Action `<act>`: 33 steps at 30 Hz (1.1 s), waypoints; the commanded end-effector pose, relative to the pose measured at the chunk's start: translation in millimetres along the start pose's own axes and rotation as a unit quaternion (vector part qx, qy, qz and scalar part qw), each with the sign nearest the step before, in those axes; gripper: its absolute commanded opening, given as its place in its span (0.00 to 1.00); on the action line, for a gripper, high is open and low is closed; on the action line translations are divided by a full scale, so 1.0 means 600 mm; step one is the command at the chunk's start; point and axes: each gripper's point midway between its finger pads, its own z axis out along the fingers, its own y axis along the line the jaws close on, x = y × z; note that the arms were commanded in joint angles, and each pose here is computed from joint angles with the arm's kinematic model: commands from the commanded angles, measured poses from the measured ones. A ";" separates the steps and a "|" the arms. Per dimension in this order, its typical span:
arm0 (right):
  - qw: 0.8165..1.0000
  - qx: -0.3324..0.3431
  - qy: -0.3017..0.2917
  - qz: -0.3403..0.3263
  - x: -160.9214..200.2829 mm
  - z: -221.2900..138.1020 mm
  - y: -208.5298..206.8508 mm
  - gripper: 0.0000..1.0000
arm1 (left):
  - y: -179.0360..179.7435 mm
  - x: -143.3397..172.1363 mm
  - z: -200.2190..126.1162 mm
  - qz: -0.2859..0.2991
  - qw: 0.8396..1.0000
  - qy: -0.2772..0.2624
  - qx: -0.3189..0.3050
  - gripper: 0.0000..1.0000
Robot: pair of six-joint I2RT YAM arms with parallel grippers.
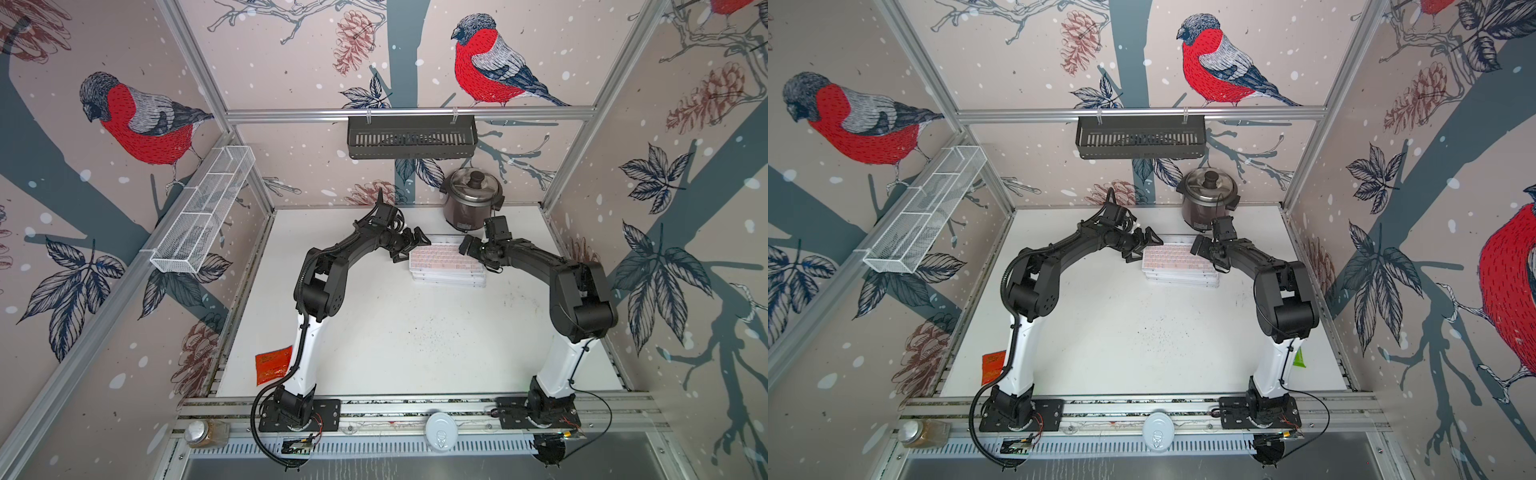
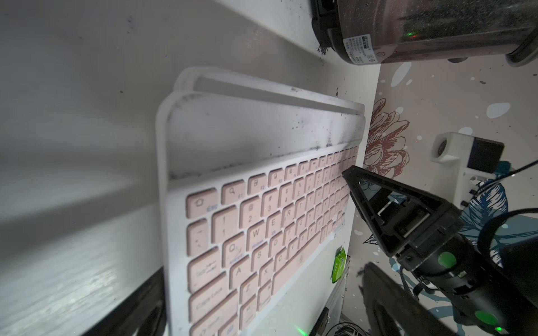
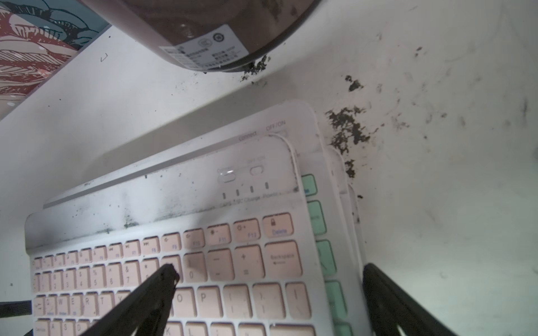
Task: Stack the numeric keypads
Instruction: Adjust the numeric keypad.
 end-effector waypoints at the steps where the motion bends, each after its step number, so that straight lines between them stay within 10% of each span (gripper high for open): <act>1: 1.000 0.020 -0.011 -0.002 -0.003 -0.005 0.009 1.00 | -0.006 0.005 0.003 -0.006 1.000 0.011 0.006 0.99; 33: 0.999 -0.013 -0.001 0.031 0.010 -0.032 -0.051 1.00 | 0.021 -0.015 -0.010 0.009 0.995 0.013 -0.094 0.99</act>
